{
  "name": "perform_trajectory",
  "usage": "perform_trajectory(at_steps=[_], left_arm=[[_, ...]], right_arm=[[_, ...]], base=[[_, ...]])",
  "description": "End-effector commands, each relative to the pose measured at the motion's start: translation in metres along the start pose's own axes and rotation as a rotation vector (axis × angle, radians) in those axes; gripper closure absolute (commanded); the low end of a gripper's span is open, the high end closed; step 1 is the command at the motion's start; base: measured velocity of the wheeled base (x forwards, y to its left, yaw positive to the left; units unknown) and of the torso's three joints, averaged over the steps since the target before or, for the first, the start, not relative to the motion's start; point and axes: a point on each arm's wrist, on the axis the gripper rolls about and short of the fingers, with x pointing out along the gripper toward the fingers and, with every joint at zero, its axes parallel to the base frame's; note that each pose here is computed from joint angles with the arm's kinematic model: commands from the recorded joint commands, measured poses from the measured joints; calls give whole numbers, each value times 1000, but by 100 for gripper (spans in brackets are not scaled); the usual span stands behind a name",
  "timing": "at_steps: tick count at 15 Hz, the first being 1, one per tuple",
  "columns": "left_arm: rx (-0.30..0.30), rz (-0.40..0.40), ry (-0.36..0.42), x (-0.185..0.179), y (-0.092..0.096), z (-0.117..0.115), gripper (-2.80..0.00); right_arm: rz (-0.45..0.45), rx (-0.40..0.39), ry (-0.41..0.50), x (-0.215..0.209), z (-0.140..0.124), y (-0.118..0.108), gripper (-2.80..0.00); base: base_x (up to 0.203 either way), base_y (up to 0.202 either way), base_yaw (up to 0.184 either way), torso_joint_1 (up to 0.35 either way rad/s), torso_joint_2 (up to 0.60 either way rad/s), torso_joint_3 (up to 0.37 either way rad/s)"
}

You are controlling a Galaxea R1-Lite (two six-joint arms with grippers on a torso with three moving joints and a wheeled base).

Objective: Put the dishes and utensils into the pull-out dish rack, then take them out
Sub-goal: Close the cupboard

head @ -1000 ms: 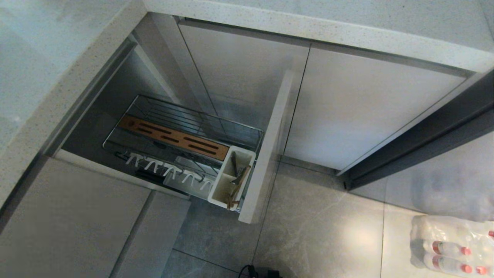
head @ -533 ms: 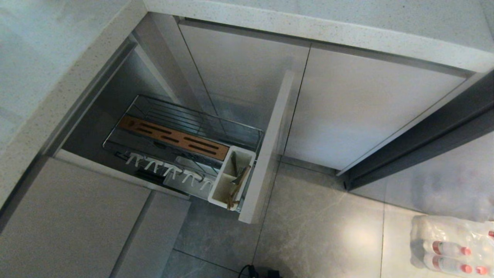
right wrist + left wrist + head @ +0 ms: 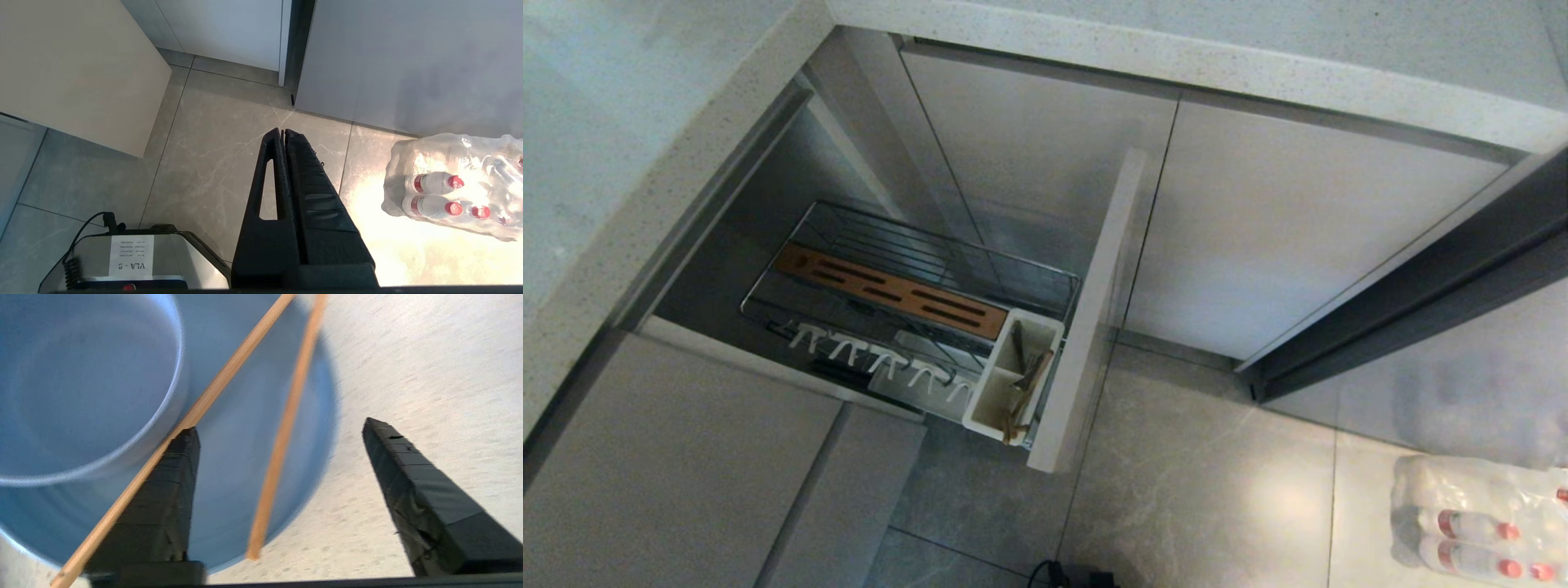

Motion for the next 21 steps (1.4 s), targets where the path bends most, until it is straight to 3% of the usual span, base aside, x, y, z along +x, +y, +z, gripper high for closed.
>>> perform_trajectory(at_steps=[1,5,6,11,14,18,21], left_arm=[[-3,-19,-26,-9,-1,4,-280],[31,-102,-122,-27,-8,15,-280],[49,-138,-164,-35,-12,20,0],[20,-310,-336,-70,-26,42,0],[7,-342,-305,-76,-24,35,0],[-10,-520,-258,-118,-22,30,0],[30,-664,-197,-146,-12,24,0]], right_arm=[[0,0,1,0,0,0,0],[0,0,1,0,0,0,0],[0,0,1,0,0,0,0],[0,0,1,0,0,0,0],[0,0,1,0,0,0,0],[0,0,1,0,0,0,0],[0,0,1,0,0,0,0]], base=[[0,0,0,0,0,0],[0,0,0,0,0,0],[0,0,0,0,0,0],[0,0,0,0,0,0],[0,0,0,0,0,0],[0,0,0,0,0,0],[0,0,0,0,0,0]])
